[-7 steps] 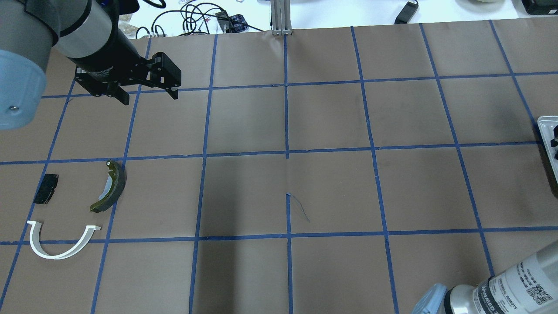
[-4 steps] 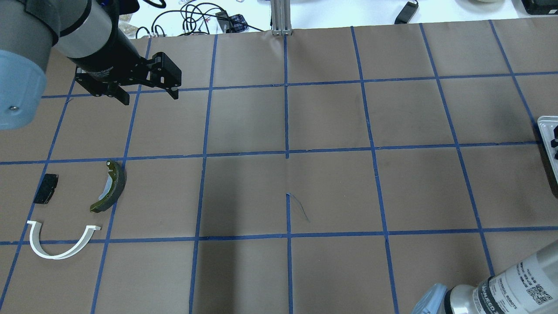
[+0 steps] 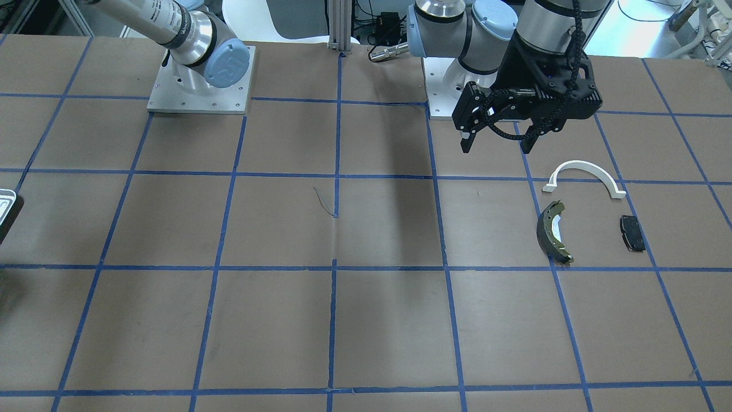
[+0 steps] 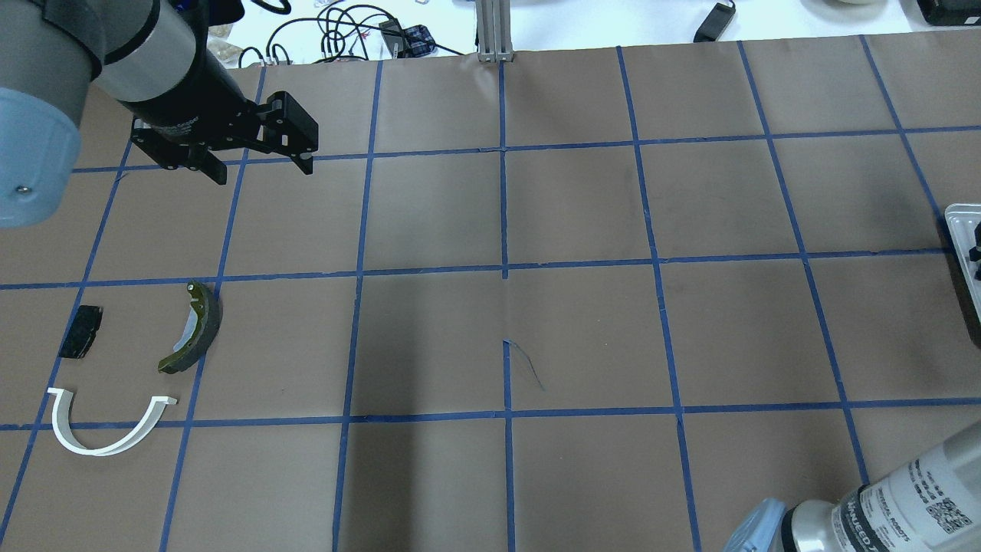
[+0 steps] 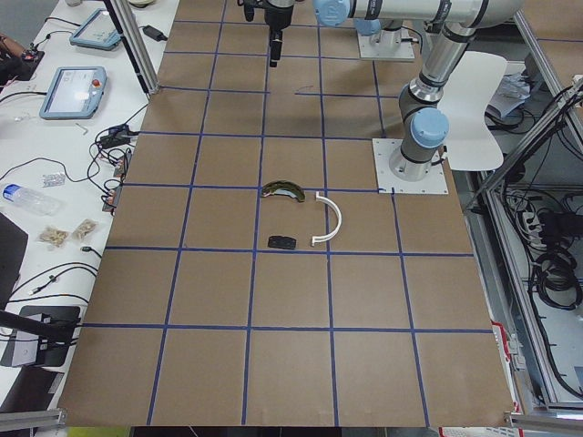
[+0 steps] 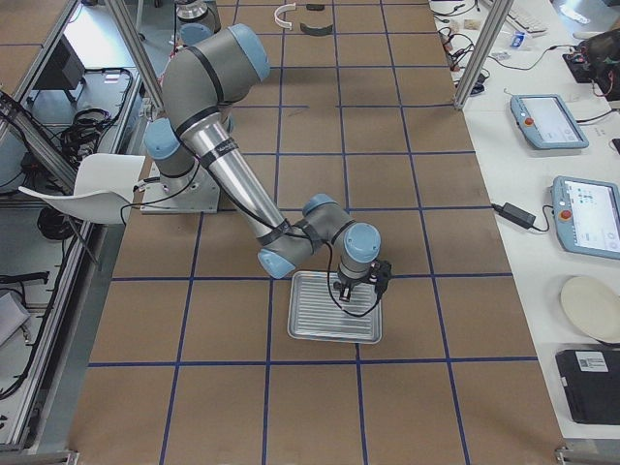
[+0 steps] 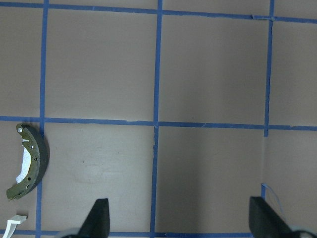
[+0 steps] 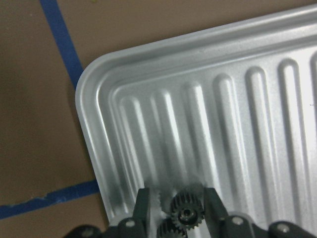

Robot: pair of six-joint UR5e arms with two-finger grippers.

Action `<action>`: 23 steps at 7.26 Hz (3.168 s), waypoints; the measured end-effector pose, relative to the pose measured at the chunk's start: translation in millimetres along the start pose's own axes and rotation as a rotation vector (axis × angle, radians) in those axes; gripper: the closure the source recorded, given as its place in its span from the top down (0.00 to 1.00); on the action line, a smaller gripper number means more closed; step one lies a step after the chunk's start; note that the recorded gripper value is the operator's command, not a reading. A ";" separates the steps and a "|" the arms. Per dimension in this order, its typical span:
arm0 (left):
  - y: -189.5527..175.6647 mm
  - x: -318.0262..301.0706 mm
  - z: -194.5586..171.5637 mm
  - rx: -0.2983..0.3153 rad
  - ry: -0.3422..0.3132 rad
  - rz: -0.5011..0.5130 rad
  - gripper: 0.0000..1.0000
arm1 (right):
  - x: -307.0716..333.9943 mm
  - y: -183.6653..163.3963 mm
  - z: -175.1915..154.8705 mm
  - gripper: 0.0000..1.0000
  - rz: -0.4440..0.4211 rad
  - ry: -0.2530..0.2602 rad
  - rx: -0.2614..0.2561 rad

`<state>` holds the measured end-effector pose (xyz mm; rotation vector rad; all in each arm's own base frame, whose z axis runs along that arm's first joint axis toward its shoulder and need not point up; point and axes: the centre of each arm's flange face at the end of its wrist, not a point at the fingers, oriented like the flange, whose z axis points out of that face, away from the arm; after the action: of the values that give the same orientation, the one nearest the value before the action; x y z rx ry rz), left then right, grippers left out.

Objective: Place bearing gear from tray to pile

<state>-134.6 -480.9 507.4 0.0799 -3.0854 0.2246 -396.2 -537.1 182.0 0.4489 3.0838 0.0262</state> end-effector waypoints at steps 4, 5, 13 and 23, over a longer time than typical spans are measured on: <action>0.0 0.0 0.0 0.000 0.000 0.000 1.00 | 0.5 -0.6 1.4 0.22 0.005 0.000 -0.002; 0.0 0.0 0.0 0.000 0.000 0.000 1.00 | 0.5 -0.4 0.8 0.18 0.006 0.001 -0.002; 0.0 0.1 0.0 0.000 0.000 0.000 1.00 | -204.4 16.2 -106.1 0.14 -0.193 0.045 0.007; 0.2 0.8 0.0 0.000 0.001 0.001 1.00 | -732.6 282.3 -1.5 0.88 -0.325 0.016 0.007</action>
<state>-135.4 -480.7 507.3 0.0774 -3.0845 0.2243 386.1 -475.5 205.7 -0.0565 3.1301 0.0122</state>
